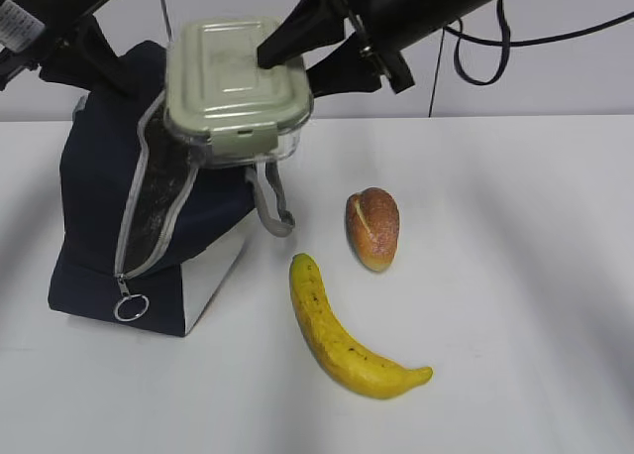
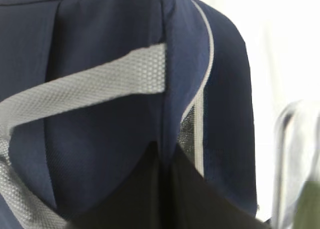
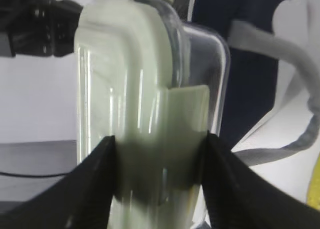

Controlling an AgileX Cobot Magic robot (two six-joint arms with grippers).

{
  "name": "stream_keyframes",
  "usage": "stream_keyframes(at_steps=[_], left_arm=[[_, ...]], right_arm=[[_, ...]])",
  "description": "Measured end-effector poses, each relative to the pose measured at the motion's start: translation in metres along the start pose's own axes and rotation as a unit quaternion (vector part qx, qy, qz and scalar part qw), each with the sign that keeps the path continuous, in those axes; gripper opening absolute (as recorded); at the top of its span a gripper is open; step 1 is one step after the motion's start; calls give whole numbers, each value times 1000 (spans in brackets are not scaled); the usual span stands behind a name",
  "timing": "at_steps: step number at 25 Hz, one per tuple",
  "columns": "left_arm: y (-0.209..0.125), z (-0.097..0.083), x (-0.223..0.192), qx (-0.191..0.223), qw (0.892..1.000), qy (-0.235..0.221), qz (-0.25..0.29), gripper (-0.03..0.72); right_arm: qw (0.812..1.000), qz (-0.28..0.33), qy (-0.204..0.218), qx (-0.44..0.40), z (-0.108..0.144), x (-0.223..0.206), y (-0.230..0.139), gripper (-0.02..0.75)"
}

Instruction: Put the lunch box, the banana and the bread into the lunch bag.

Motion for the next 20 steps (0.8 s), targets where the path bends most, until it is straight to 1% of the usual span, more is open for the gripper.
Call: stream_keyframes(at_steps=[2,5,9,13,16,20], left_arm=[[0,0,0,0,1000,0,0,-3],[0,0,0,0,1000,-1,0,-3],[0,-1,0,2,1000,-5,-1,-3],[1,-5,0,8,1000,-21,-3,-3],[0,-6,0,9,1000,-23,-2,-3],[0,-6,0,8,1000,-22,-1,-3]], right_arm=[[1000,22,6,6,8,-15,-7,361],[999,38,8,2,5,-37,-11,361],[999,35,-29,-14,-19,-56,-9,361],[995,46,-86,-12,-33,-60,-4,361],[992,48,-120,12,-26,-66,3,361],[989,51,-137,34,-9,-89,7,361]])
Point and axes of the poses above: a point on each arm's last joint axis where the gripper is mounted, x pointing back along that axis away from the gripper, z along the wrist's bending axis when the last joint is at zero, y = z × x, the point moved 4 cm from there along -x, pointing out along that axis toward the gripper, and after that the axes turned 3 degrees about x, right-handed, at the moved point
